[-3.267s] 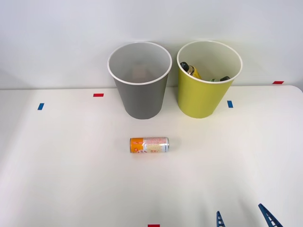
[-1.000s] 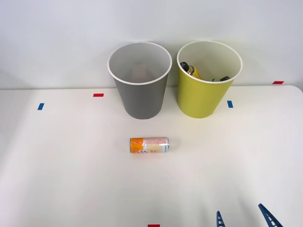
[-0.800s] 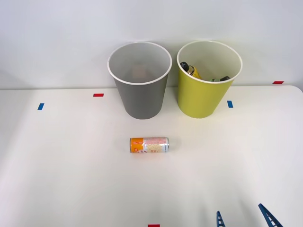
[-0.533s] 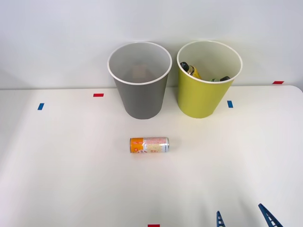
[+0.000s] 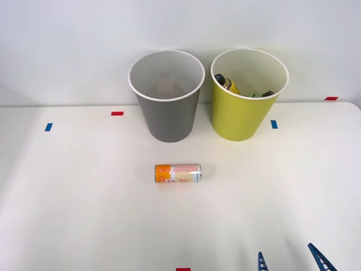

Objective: Put cans in the gray bin, plastic bottles in the light green bin

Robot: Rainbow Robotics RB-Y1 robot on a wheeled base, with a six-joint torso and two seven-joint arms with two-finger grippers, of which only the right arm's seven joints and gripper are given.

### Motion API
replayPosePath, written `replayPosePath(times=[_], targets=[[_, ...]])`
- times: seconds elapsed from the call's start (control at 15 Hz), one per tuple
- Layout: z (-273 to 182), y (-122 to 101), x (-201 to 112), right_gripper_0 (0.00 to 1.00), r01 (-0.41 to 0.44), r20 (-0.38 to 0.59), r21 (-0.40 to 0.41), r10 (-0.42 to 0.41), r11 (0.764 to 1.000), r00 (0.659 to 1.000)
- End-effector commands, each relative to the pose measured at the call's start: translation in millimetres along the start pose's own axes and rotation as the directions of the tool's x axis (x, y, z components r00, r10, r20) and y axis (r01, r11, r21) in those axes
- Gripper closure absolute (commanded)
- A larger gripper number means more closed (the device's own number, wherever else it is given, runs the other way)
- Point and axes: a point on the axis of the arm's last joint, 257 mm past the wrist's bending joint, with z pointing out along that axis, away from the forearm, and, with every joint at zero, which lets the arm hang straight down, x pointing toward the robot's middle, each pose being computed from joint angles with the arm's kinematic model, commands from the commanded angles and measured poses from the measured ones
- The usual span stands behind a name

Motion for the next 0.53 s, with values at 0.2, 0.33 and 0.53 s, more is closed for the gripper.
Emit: replayPosePath(times=[0.2, 0.33, 0.53], targets=[[0.0, 0.0, 0.0, 0.0, 0.0, 0.0, 0.0, 0.0, 1.0, 1.0], [0.0, 0.0, 0.0, 0.0, 0.0, 0.0, 0.0, 0.0, 1.0, 1.0], [0.0, 0.0, 0.0, 0.0, 0.0, 0.0, 0.0, 0.0, 1.0, 1.0]])
